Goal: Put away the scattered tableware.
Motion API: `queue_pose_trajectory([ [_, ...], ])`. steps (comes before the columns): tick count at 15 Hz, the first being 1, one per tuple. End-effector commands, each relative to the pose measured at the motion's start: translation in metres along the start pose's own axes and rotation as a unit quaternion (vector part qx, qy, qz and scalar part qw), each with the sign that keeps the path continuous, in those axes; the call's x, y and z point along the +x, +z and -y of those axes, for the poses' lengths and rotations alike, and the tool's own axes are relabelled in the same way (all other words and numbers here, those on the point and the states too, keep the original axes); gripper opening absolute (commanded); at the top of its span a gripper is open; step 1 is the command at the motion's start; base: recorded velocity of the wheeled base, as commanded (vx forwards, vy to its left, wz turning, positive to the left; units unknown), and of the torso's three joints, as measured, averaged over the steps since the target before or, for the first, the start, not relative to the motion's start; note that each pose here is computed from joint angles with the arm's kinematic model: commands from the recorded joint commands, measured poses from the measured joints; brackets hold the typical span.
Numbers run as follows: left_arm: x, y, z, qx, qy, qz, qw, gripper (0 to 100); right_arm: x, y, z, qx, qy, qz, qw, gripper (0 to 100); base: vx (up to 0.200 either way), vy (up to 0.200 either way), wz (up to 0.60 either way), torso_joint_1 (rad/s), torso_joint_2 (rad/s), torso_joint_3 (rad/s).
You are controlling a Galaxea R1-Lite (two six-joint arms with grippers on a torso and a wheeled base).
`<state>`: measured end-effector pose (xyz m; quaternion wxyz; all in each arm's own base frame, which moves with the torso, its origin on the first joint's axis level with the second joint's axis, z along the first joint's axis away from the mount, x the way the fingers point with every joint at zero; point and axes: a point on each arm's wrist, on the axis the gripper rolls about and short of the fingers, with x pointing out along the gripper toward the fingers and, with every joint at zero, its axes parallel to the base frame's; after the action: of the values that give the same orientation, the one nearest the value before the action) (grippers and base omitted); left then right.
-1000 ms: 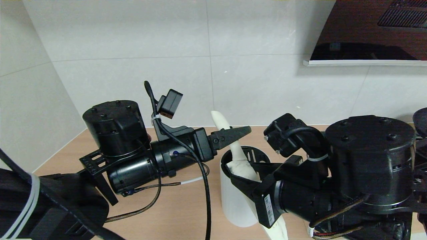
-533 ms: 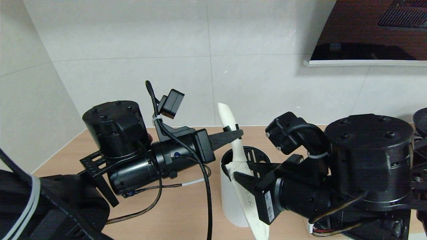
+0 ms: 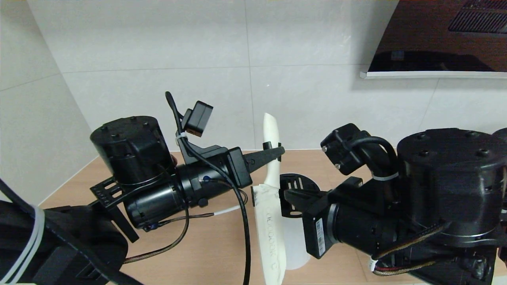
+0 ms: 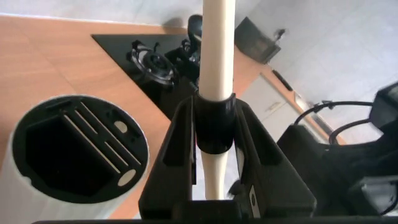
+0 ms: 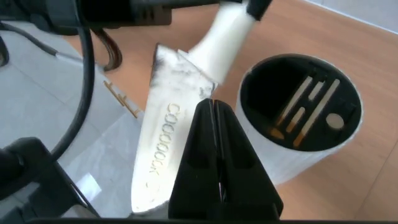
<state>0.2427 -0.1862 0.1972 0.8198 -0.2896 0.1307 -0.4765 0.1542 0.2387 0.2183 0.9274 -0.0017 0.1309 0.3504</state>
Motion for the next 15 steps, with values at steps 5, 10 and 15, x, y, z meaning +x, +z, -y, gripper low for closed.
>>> queue_pose_trajectory([
  [5,-0.019,0.030,0.014,0.061,-0.012,0.075,0.9953,0,-0.018,0.028,0.049,0.020,-0.080,0.056,0.995,0,0.000,0.000,0.00,0.000,0.00,0.000],
  [10,-0.015,0.055,0.025,0.165,-0.029,0.126,0.9778,0,-0.028,0.037,0.067,0.019,-0.111,0.075,0.991,100,0.000,0.000,0.00,0.000,0.00,0.000],
  [15,0.006,0.041,-0.001,0.288,-0.031,0.158,0.9440,0,-0.031,0.037,0.069,0.019,-0.118,0.077,0.990,100,0.000,0.000,0.00,0.000,0.00,0.000],
])
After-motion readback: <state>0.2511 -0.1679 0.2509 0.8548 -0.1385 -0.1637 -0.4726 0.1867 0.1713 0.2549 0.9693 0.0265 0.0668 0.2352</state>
